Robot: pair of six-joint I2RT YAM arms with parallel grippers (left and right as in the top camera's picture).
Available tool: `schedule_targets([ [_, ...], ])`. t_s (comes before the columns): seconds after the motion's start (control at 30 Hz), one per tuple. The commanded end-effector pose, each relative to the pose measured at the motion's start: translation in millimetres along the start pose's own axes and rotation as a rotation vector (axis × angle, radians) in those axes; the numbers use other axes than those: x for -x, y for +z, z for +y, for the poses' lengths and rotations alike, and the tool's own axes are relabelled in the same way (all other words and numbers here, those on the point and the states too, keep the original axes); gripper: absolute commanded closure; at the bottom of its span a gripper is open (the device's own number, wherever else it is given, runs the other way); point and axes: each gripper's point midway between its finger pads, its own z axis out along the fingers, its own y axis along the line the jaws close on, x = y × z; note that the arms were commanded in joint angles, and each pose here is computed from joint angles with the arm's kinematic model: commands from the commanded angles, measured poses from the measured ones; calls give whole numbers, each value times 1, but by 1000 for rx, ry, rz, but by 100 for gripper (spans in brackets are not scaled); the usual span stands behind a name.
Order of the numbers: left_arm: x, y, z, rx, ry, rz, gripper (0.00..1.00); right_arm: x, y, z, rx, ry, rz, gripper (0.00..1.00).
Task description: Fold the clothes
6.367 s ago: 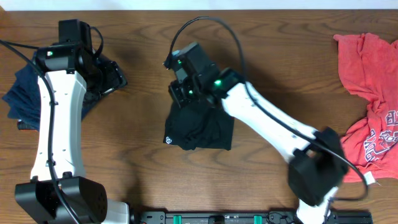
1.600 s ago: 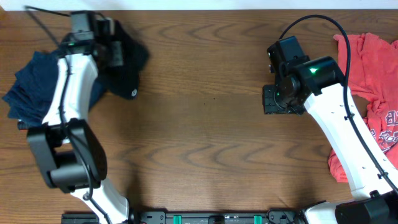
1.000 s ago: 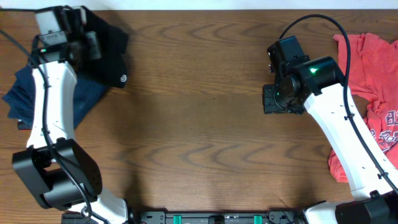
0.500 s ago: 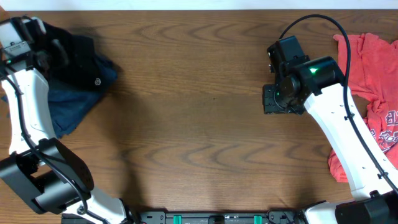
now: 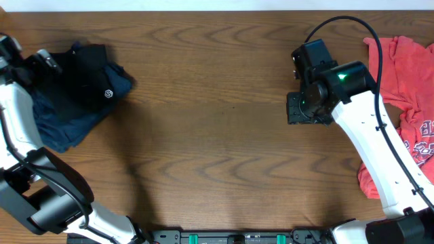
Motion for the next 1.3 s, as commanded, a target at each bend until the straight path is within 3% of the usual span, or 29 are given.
schedule_targets([
  [0.0, 4, -13, -28, -156, -33, -10, 2, 5, -6, -7, -9, 20, -24, 50],
  [0.17, -12, -36, -110, -564, 5, 67, 2, 6, -5, -9, -18, 26, -30, 52],
  [0.23, -25, -44, -142, -659, 37, 110, 2, 14, -6, -15, -35, 49, -59, 52],
  [0.27, -32, -45, -153, -668, 57, 130, 2, 20, -6, -15, -30, 58, -81, 50],
  [0.4, -84, -39, -199, -565, 206, 244, 2, 55, -9, -18, 29, 94, -205, 28],
  [0.6, -177, -55, -245, -381, 474, 416, 2, 89, -18, -22, 151, 4, -315, 24],
  [0.63, -191, -60, -248, -362, 508, 452, 2, 91, -18, -28, 143, 5, -320, 17],
  [0.67, -207, -66, -247, -333, 546, 494, 2, 92, -17, -36, 134, 12, -322, 1],
  [0.8, -240, -85, -226, -188, 641, 605, 2, 85, -14, -62, 116, 77, -281, 1],
  [0.87, -242, -96, -208, -98, 624, 631, 2, 76, -14, -67, 140, 101, -247, 1],
  [0.97, -236, -118, -199, -85, 595, 623, 2, 68, -22, -67, 153, 106, -243, 1],
  [1.27, -200, -208, -189, -281, 603, 262, 2, 33, -73, -56, 168, 53, -443, 1],
])
